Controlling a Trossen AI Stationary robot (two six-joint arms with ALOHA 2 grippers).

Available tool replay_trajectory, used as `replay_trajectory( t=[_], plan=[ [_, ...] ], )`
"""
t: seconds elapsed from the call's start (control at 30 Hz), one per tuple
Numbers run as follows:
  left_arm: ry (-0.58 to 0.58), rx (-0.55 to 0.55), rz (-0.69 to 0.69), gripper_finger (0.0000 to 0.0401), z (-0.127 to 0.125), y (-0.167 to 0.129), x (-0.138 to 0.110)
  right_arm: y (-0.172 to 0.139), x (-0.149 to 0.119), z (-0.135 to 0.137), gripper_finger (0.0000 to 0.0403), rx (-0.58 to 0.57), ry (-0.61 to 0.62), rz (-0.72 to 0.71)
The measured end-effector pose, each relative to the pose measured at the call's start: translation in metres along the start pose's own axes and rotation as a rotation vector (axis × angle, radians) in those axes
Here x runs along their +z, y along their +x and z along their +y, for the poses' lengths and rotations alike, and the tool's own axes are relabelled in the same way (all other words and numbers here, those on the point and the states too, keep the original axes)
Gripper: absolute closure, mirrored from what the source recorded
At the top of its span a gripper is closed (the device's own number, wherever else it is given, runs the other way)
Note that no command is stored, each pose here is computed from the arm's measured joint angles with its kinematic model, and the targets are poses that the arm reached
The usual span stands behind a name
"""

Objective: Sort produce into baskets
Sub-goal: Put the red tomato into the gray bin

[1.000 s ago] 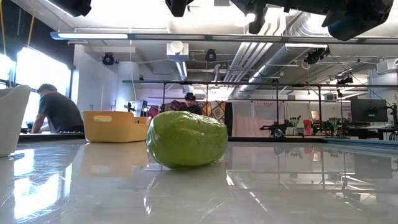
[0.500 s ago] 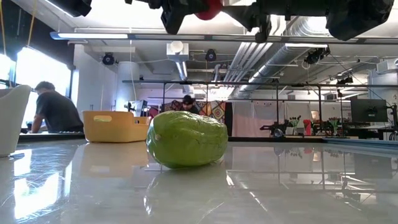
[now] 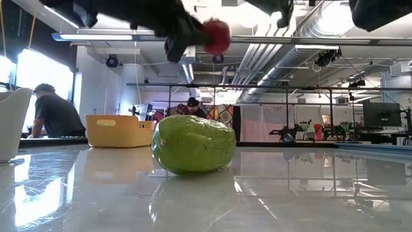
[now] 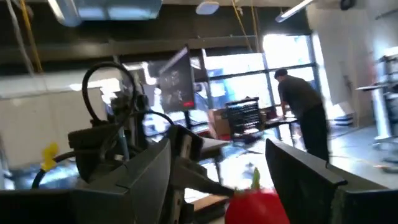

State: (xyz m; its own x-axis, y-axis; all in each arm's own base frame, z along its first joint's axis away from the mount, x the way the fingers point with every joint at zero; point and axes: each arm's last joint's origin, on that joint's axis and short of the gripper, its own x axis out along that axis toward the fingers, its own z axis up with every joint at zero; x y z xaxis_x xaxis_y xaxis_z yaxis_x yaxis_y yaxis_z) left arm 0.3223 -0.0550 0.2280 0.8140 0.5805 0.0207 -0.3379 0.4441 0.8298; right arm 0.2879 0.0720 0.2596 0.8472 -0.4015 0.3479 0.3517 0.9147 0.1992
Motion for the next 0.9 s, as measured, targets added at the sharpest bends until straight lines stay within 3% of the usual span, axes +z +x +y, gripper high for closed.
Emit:
replay_trajectory(
  t=[0.23,0.47,0.67,0.9],
  plan=[
    [-0.141,-0.230,0.081,0.0243,-0.013,0.007,-0.042,-0.004,-0.005,-0.003,0.0151,-0.203,-0.167,0.109],
    [-0.291,-0.538,0.177,0.0245,-0.002,-0.001,-0.064,-0.002,-0.010,-0.012,0.0151,-0.319,-0.241,0.166],
    [-0.381,-0.789,0.246,0.0246,0.025,-0.050,-0.048,-0.001,-0.011,-0.014,0.0151,-0.350,-0.278,0.179],
    [-0.520,-0.957,0.383,0.0247,0.062,-0.122,-0.033,-0.001,-0.012,-0.014,0.0151,-0.350,-0.282,0.182]
  ],
)
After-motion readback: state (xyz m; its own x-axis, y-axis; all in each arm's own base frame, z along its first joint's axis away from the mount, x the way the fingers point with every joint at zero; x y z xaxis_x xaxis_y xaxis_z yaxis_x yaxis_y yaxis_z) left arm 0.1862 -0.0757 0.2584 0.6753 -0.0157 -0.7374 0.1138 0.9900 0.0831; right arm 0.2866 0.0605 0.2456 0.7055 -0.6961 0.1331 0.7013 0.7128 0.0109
